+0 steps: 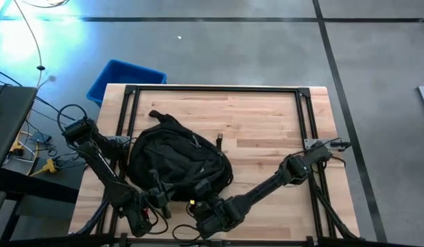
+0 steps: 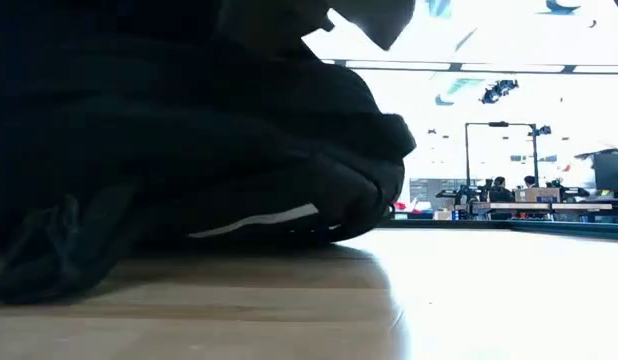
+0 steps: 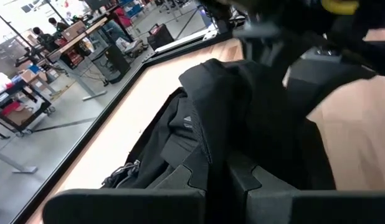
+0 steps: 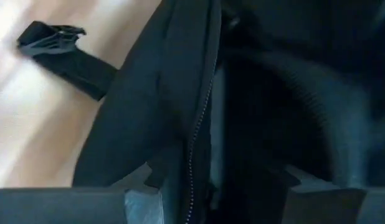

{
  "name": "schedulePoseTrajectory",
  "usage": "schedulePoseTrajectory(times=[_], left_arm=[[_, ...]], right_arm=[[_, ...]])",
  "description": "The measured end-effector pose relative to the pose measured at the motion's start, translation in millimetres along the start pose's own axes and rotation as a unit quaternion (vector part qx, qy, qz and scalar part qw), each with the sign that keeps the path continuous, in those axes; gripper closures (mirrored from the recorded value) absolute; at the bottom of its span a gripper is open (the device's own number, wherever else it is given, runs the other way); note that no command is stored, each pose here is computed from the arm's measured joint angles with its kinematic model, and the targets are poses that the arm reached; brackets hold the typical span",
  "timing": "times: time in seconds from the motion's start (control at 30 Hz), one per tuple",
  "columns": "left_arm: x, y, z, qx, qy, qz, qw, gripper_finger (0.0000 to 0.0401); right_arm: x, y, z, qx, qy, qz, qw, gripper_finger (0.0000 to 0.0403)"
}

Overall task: Unpack backpack
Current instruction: Remove the yellow zip bag from the black backpack

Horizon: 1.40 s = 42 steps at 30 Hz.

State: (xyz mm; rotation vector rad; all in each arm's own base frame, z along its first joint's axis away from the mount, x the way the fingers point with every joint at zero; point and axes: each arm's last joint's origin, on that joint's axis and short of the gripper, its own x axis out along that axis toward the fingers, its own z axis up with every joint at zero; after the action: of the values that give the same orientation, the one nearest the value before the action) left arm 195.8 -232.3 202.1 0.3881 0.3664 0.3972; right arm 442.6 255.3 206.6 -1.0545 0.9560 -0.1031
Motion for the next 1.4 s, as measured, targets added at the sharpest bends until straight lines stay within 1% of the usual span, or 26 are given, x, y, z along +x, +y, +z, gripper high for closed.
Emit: schedulePoseTrajectory(times=[0.07, 0.17, 0.27, 0.37, 0.43, 0.5, 0.57, 0.63, 0.73, 0.83, 0.97, 1.13, 1.2, 1.3, 1.4], left_arm=[[0.0, 0.1, -0.1, -0.001, 0.0, 0.0, 1.0, 0.0401], [0.0, 0.5, 0.2, -0.005, -0.005, 0.007, 1.0, 0.0401], [-1.1, 1.1, 0.9, -0.008, -0.019, 0.024, 1.0, 0.0401], [-6.8, 1.2, 1.6, -0.002, -0.049, 0.05, 0.998, 0.0401], [-12.9, 0.3, 2.2, 0.007, -0.07, 0.064, 0.995, 0.0401], [-18.4, -1.0, 3.1, 0.009, -0.087, 0.074, 0.993, 0.0401], [-22.9, -1.5, 4.2, 0.015, -0.098, 0.08, 0.992, 0.0401], [-25.5, -2.2, 6.5, 0.019, -0.1, 0.079, 0.992, 0.0401], [-26.0, -2.5, 8.0, 0.025, -0.099, 0.077, 0.992, 0.0401], [-25.6, -2.4, 7.3, 0.03, -0.095, 0.072, 0.992, 0.0401], [-24.5, -2.2, 7.4, 0.028, -0.092, 0.072, 0.993, 0.0401], [-24.3, -2.3, 7.2, 0.027, -0.09, 0.069, 0.993, 0.0401], [-24.4, -2.3, 7.2, 0.027, -0.091, 0.069, 0.993, 0.0401], [-24.4, -2.3, 7.3, 0.026, -0.091, 0.069, 0.993, 0.0401], [-24.4, -2.2, 7.6, 0.025, -0.092, 0.071, 0.993, 0.0401]], right_arm=[[-6.3, -7.6, 3.3, 0.002, -0.009, -0.012, 1.0, 0.0276], [-15.9, -16.8, 7.8, 0.027, -0.033, -0.02, 0.999, 0.0276], [-21.6, -19.2, 8.6, 0.051, -0.047, -0.008, 0.998, 0.0276], [-16.3, -21.6, 6.1, 0.093, -0.041, 0.008, 0.995, 0.0277], [-5.3, -20.9, 2.2, 0.101, -0.022, 0.014, 0.995, 0.0277], [9.5, -16.2, -0.2, 0.094, -0.005, 0.024, 0.995, 0.0277], [25.3, -9.7, -2.3, 0.061, 0.012, 0.028, 0.998, 0.0277], [38.2, -3.1, -3.6, 0.013, 0.024, 0.03, 0.999, 0.0277], [50.5, 6.0, -5.9, -0.034, 0.042, 0.027, 0.998, 0.0277], [57.7, 11.3, -10.1, -0.058, 0.061, 0.031, 0.996, 0.0273], [64.9, 11.9, -11.4, -0.056, 0.066, 0.033, 0.996, 0.0256], [78.7, 8.9, -12.0, -0.05, 0.065, 0.026, 0.996, 0.0215], [84.5, 7.1, -10.6, -0.045, 0.06, 0.015, 0.997, 0.0204], [92.1, 3.5, -6.4, -0.017, 0.044, -0.003, 0.999, 0.02], [99.4, -5.3, -2.5, 0.02, 0.017, -0.007, 1.0, 0.0203]])
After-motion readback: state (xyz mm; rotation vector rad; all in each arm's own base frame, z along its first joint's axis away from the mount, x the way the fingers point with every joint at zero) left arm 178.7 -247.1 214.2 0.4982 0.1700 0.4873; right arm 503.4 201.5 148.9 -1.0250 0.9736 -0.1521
